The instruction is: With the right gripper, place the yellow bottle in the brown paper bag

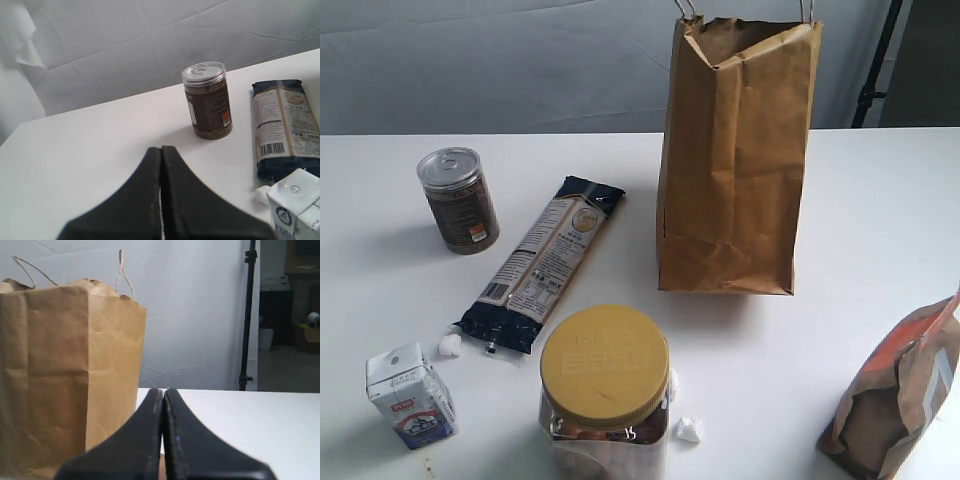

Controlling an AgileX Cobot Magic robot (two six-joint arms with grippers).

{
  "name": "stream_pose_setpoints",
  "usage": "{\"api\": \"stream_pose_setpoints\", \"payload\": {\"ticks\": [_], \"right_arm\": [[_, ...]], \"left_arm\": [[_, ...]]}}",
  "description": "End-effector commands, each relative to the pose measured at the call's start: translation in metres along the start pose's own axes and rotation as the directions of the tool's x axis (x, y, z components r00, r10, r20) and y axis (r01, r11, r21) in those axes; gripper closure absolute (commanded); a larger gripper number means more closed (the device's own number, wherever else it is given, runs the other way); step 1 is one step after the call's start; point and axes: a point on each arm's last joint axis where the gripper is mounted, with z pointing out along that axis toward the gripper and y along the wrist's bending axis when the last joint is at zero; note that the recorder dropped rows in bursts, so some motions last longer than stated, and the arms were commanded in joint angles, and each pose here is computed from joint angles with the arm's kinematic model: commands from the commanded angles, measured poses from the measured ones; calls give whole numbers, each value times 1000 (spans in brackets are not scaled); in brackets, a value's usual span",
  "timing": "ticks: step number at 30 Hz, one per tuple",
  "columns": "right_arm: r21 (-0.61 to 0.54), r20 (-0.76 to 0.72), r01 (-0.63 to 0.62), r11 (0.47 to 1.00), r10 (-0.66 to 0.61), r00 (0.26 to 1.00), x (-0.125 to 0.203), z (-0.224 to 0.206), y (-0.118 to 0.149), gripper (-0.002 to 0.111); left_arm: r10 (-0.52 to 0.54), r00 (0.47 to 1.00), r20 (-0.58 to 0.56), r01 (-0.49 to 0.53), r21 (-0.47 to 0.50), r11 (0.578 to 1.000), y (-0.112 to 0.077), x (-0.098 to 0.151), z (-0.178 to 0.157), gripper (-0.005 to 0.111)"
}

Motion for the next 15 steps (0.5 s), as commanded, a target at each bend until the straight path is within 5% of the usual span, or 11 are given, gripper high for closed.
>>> {"api": "stream_pose_setpoints", "payload": {"ticks": [1, 15], "right_arm": [[-37, -26, 92, 995, -93, 995, 5, -8, 3, 108], [76, -91, 96, 992, -89, 992, 14, -23, -3, 108]], "left_arm": [[-8, 1000, 2, 8, 4, 1000, -1, 1, 0, 107], [-8, 1000, 3, 8, 3, 1000, 0, 1, 0, 107]]}}
